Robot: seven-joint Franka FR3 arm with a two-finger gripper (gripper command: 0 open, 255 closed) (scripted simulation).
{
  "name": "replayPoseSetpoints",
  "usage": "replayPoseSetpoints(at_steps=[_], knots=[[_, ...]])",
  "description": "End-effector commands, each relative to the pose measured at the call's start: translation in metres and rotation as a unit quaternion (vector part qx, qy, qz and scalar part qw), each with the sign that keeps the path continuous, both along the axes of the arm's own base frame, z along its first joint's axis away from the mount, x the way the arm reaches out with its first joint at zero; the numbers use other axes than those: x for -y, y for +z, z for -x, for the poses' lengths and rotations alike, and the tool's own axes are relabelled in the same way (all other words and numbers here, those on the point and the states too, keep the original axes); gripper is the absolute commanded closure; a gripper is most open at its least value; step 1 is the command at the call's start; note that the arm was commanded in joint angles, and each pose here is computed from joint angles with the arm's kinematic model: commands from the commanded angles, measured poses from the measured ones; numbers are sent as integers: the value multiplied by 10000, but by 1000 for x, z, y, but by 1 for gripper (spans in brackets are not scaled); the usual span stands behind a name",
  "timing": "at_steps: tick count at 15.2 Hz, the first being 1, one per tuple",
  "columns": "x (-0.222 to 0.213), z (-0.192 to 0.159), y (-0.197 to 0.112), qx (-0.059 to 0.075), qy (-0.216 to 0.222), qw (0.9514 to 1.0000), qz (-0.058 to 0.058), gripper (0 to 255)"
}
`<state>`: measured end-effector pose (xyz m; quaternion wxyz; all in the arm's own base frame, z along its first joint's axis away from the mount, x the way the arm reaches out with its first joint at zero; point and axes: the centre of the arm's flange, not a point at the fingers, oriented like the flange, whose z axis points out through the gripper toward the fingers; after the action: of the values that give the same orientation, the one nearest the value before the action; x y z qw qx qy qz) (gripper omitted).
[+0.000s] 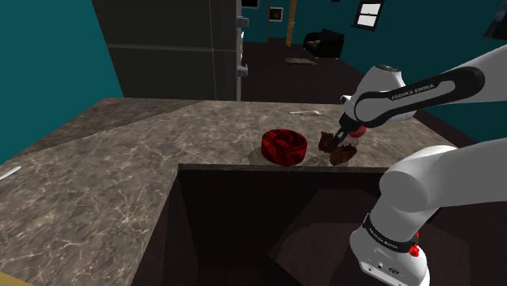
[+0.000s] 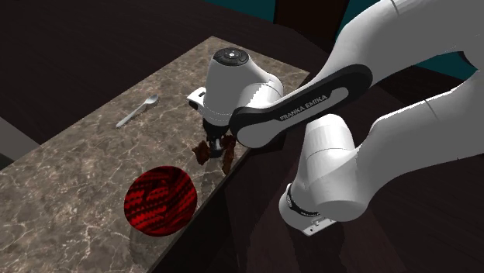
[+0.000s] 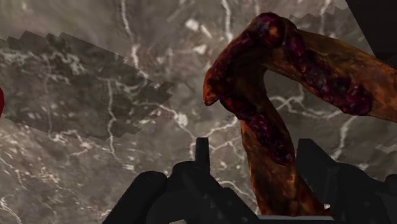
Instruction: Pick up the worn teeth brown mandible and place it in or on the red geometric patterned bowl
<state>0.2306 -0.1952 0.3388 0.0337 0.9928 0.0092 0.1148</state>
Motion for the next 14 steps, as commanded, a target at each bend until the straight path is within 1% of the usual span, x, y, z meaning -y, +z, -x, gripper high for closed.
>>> replayPoseSetpoints(at_steps=[1,9,14], knots=[[0,0,0,0,0,10000,0,255],[0,0,0,0,0,10000,0,255],[0,0,26,0,0,10000,0,255]])
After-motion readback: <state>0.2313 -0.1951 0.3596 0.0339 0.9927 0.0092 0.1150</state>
